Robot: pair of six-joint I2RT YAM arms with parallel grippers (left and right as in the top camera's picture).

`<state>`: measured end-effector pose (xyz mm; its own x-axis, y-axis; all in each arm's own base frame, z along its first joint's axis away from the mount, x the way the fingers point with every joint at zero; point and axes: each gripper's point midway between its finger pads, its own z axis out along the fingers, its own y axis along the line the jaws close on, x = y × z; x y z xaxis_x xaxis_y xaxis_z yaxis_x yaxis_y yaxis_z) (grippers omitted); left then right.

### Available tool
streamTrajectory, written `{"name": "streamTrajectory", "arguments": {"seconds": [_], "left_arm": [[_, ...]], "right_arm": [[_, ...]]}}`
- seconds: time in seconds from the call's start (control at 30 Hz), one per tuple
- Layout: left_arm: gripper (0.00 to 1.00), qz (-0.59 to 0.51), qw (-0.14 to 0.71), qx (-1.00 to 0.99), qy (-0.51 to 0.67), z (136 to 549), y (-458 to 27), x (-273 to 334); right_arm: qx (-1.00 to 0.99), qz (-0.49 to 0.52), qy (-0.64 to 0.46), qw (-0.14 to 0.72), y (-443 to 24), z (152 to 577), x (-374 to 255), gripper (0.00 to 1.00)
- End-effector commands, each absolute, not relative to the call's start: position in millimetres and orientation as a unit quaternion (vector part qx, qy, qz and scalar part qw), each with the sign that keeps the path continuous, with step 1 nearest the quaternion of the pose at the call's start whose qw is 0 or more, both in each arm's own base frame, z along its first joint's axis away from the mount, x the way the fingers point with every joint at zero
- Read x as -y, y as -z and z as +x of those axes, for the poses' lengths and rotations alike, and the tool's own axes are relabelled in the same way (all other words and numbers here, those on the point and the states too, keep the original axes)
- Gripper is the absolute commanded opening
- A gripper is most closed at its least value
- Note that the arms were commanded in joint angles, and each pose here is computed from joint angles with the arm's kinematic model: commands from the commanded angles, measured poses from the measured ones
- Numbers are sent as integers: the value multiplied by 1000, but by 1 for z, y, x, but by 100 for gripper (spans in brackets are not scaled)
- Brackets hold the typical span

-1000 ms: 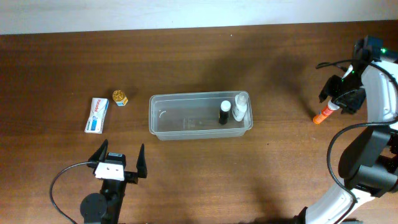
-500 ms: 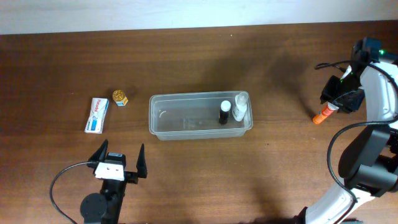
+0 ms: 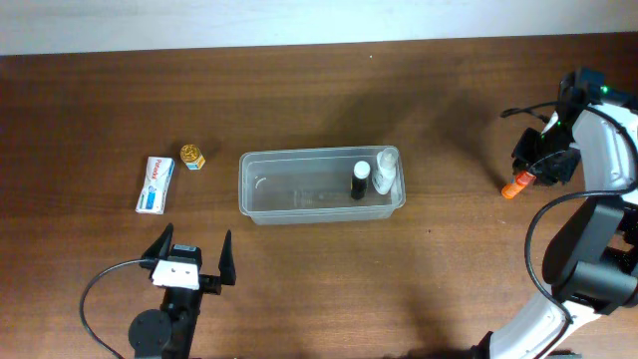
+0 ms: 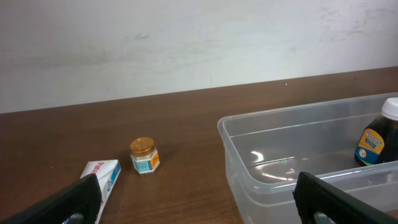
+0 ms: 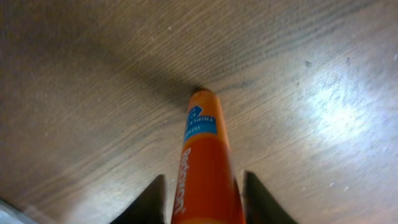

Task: Pack container

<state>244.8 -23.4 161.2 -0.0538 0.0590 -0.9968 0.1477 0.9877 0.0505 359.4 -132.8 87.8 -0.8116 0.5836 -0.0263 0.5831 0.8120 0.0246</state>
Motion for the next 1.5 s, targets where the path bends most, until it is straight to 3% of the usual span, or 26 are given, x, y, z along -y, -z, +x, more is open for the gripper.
{"name": "streamTrajectory", "arguments": {"seconds": [0.0, 0.33, 0.67, 1.13, 1.47], "left_arm": [[99, 73, 685, -725, 26, 245, -161, 22], [99, 73, 685, -725, 26, 245, -161, 22], [99, 73, 685, -725, 26, 245, -161, 22], [99, 73, 685, -725, 26, 245, -161, 22], [99, 73, 685, -725, 26, 245, -161, 22]], "right_arm": [[-950, 313, -7, 9, -82, 358, 135, 26], [-947, 321, -23, 6, -94, 359, 129, 17], [-956, 288, -22, 47, -151, 372, 115, 16], [-985, 125, -35, 112, -249, 382, -1, 17], [-991, 32, -74, 107, -270, 362, -77, 17]]}}
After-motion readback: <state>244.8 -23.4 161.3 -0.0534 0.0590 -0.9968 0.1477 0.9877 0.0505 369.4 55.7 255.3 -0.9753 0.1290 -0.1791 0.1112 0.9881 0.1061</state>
